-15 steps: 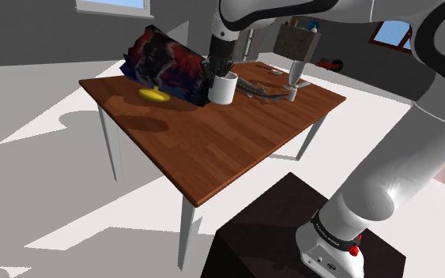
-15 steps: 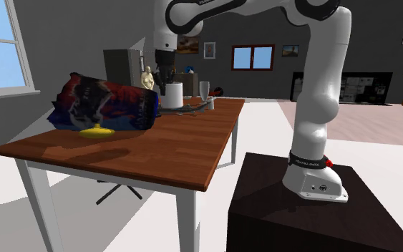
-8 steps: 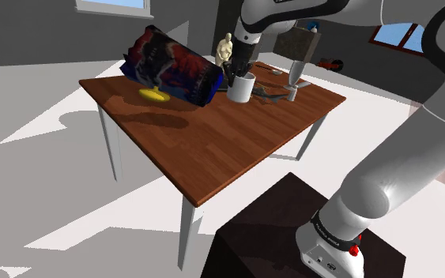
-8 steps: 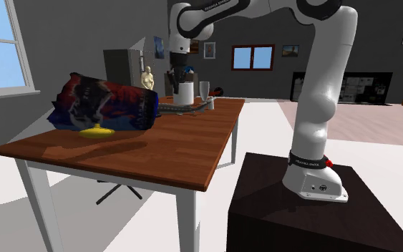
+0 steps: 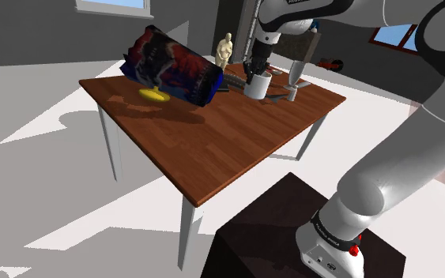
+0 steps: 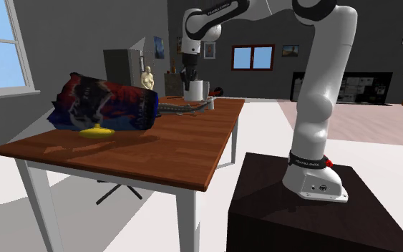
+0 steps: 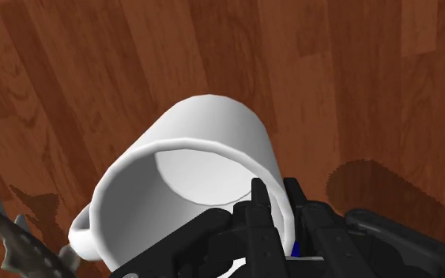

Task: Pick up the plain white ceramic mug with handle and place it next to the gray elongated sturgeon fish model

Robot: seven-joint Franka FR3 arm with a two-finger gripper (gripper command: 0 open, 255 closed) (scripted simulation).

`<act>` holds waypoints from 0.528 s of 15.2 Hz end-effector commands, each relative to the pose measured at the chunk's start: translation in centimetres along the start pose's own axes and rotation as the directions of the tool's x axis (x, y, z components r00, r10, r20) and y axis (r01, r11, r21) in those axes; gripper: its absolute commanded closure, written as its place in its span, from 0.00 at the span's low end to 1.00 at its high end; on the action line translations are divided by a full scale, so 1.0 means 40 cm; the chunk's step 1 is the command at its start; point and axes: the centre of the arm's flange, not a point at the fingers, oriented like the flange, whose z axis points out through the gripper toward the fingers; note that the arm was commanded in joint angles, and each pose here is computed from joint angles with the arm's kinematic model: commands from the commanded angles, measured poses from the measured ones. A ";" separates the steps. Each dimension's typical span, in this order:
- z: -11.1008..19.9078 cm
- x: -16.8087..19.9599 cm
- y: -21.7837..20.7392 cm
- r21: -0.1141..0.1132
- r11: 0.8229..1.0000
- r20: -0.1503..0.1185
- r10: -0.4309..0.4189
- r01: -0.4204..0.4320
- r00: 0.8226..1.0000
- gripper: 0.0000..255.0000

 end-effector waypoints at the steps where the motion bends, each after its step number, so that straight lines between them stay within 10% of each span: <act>1: 0.002 -0.007 0.075 0.000 1.000 -0.001 -0.002 0.002 1.000 1.00; 8: 0.005 -0.010 0.306 0.000 1.000 -0.001 -0.002 0.002 1.000 1.00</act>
